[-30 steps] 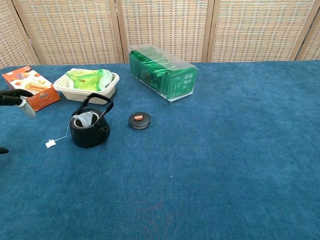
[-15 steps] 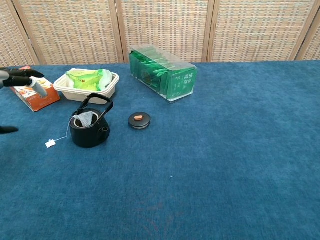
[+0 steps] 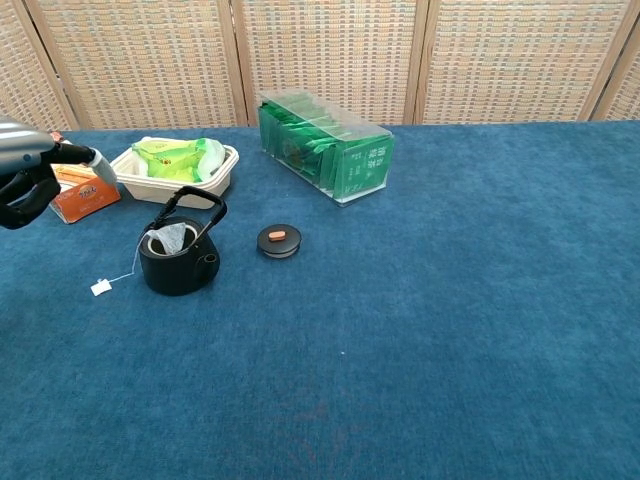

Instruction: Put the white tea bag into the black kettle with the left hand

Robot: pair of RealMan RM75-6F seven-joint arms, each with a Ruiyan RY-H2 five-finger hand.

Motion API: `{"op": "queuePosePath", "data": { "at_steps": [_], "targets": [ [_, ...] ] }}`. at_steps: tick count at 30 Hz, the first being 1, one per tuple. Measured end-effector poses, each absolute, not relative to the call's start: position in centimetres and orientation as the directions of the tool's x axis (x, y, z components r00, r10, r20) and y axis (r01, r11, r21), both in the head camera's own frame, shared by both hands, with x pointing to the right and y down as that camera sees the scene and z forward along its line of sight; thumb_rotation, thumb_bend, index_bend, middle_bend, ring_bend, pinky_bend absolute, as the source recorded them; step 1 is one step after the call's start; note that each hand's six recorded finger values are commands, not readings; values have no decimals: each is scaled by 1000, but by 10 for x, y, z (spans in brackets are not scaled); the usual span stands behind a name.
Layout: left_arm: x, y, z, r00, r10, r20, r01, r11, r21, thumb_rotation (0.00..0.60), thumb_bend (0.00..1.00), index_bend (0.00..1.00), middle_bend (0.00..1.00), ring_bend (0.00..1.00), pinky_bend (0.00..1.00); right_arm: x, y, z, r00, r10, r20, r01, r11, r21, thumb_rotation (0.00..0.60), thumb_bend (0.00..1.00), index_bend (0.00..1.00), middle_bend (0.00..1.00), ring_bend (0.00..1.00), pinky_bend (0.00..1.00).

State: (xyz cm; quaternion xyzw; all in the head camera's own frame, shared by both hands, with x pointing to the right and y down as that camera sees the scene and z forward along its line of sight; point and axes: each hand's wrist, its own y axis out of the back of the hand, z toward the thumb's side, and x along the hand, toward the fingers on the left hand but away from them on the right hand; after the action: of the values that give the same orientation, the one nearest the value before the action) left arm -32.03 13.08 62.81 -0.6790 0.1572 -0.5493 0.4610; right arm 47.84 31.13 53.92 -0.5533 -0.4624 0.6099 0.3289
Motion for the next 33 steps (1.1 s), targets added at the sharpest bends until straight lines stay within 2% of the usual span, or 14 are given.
{"op": "queuePosePath", "data": {
  "at_steps": [4,7,19,33],
  "targets": [
    [-320,133,634,333,-693,639,330,-549,-768,499,995,205,860,763,722,479,312,540,-173,912,-373,111,-358,-927,600,19,107,141,0,64],
    [-320,136,638,317,-668,673,362,-570,-737,474,1000,205,861,763,722,480,312,540,-175,911,-373,111,-358,-927,600,19,107,141,0,64],
    [-306,140,657,288,-597,749,405,-633,-660,470,1000,205,861,763,722,481,312,539,-180,910,-373,109,-358,-927,600,18,107,141,0,64],
    [-284,136,674,298,-579,759,388,-653,-650,479,1000,204,860,763,722,483,314,537,-192,908,-372,110,-357,-928,600,18,107,141,0,64]
  ]
}}
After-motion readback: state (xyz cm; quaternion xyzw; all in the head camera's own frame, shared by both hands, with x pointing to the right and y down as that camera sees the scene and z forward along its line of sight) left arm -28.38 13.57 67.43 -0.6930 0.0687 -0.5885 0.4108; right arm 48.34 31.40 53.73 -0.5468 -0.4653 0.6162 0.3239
